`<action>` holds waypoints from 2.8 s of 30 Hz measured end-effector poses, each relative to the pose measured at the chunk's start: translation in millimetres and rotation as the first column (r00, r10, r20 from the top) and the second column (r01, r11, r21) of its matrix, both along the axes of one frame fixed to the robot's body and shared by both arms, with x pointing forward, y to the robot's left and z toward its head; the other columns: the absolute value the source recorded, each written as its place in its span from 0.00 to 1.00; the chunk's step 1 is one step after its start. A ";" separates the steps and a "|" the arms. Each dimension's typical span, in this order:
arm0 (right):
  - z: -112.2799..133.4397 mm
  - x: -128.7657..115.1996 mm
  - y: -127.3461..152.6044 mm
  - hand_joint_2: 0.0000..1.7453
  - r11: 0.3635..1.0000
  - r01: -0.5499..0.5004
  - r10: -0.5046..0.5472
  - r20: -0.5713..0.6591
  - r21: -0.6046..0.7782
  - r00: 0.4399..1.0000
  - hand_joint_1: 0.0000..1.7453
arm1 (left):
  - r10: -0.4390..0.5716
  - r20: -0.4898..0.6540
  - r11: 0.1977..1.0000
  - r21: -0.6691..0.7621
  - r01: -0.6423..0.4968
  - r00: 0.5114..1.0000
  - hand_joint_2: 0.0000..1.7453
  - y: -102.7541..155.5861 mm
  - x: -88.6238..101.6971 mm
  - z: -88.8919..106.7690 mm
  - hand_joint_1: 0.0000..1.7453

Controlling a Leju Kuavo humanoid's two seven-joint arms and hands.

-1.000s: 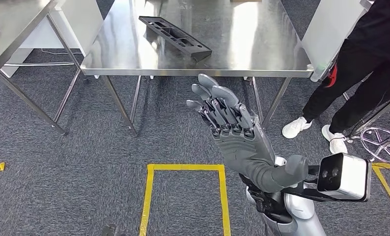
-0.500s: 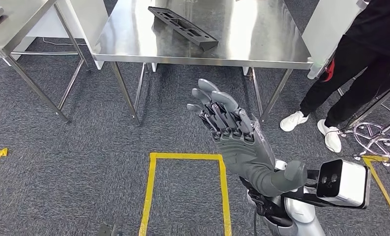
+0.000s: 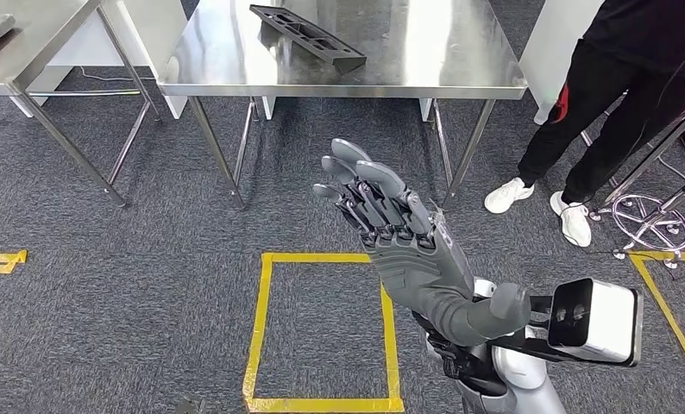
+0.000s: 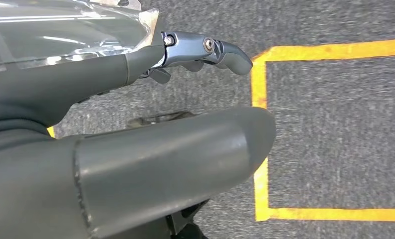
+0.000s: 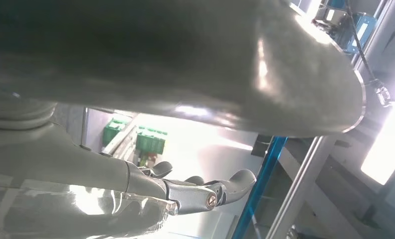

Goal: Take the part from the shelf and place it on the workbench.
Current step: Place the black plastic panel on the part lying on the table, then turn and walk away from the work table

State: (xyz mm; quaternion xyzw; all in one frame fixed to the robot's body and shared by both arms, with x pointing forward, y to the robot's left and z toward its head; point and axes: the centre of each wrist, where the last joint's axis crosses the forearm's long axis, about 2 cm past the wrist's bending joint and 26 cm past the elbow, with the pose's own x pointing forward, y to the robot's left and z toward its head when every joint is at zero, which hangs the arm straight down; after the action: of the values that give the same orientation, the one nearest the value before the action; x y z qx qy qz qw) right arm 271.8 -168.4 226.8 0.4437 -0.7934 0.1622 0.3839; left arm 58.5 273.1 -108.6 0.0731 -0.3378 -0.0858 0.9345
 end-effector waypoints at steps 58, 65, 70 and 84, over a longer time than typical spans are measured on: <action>-5.8 -7.2 10.7 0.00 0.999 -0.042 0.042 -0.012 -0.013 0.999 0.00 | 0.013 0.003 1.000 0.026 -0.013 1.000 0.00 -1.3 -14.7 -1.8 0.00; -11.9 -10.6 9.1 0.00 1.000 -0.019 0.019 -0.021 -0.015 1.000 0.00 | 0.002 -0.012 1.000 0.031 -0.002 1.000 0.00 0.2 -20.6 -2.5 0.00; -24.2 -16.4 2.5 0.00 0.999 0.012 -0.014 -0.062 -0.042 0.998 0.00 | -0.003 -0.013 0.999 0.032 0.003 1.000 0.00 0.5 -19.1 -2.4 0.00; -91.7 -35.6 -14.9 0.00 0.980 0.054 -0.106 -0.271 -0.191 0.957 0.00 | 0.001 -0.011 1.000 0.028 -0.001 1.000 0.00 0.9 -17.7 -2.3 0.00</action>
State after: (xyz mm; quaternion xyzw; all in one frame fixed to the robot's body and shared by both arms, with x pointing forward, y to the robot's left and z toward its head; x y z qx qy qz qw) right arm 236.3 -183.3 135.1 0.3927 -0.7303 0.1537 0.5375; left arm 40.8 274.0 -110.9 0.0857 -0.3314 -0.0904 0.9352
